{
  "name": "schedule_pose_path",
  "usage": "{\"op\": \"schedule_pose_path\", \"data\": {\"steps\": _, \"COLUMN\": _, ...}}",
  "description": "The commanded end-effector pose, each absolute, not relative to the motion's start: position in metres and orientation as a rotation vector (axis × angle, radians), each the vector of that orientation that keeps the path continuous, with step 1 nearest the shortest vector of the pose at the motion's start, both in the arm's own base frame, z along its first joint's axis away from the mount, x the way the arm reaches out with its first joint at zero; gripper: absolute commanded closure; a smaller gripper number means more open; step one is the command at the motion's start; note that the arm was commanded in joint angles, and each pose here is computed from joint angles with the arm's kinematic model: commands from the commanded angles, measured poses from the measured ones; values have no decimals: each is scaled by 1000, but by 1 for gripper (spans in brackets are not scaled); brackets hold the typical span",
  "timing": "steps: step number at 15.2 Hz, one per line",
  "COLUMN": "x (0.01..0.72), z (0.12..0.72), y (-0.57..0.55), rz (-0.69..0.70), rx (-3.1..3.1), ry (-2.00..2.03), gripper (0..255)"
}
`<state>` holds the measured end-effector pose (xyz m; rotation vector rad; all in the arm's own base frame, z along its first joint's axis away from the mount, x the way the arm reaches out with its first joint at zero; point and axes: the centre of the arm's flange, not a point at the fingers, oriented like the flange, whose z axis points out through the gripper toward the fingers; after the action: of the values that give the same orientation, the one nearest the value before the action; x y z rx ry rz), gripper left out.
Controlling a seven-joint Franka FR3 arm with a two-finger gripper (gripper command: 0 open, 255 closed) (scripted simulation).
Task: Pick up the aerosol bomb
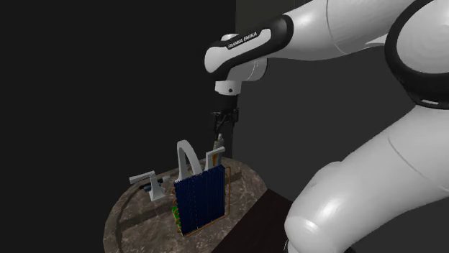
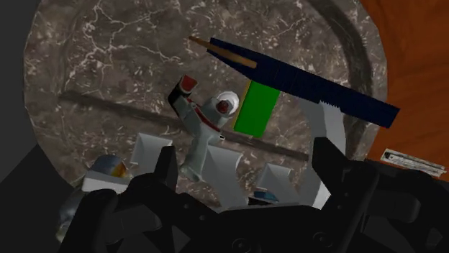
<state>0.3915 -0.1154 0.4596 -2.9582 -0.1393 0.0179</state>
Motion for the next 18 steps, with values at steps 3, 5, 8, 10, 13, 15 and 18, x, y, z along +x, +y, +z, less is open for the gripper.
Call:
{"op": "schedule_pose_path", "data": {"steps": 3, "x": 421, "z": 435, "y": -157, "rz": -29, "rx": -2928, "ry": -121, "gripper": 0}}
{"op": "schedule_pose_path", "data": {"steps": 5, "x": 435, "z": 422, "y": -176, "rz": -52, "rx": -2911, "ry": -111, "gripper": 0}}
{"op": "schedule_pose_path", "data": {"steps": 8, "x": 457, "z": 402, "y": -203, "rz": -84, "rx": -2886, "ry": -97, "gripper": 0}}
{"op": "schedule_pose_path", "data": {"steps": 10, "x": 472, "z": 389, "y": -221, "rz": -106, "rx": -2869, "ry": -88, "gripper": 0}}
{"op": "schedule_pose_path", "data": {"steps": 13, "x": 494, "z": 368, "y": -249, "rz": -138, "rx": -2843, "ry": -75, "gripper": 0}}
{"op": "schedule_pose_path", "data": {"steps": 15, "x": 509, "z": 354, "y": -267, "rz": -159, "rx": -2826, "ry": -66, "gripper": 0}}
{"op": "schedule_pose_path", "data": {"steps": 18, "x": 531, "z": 333, "y": -293, "rz": -190, "rx": -2800, "ry": -52, "gripper": 0}}
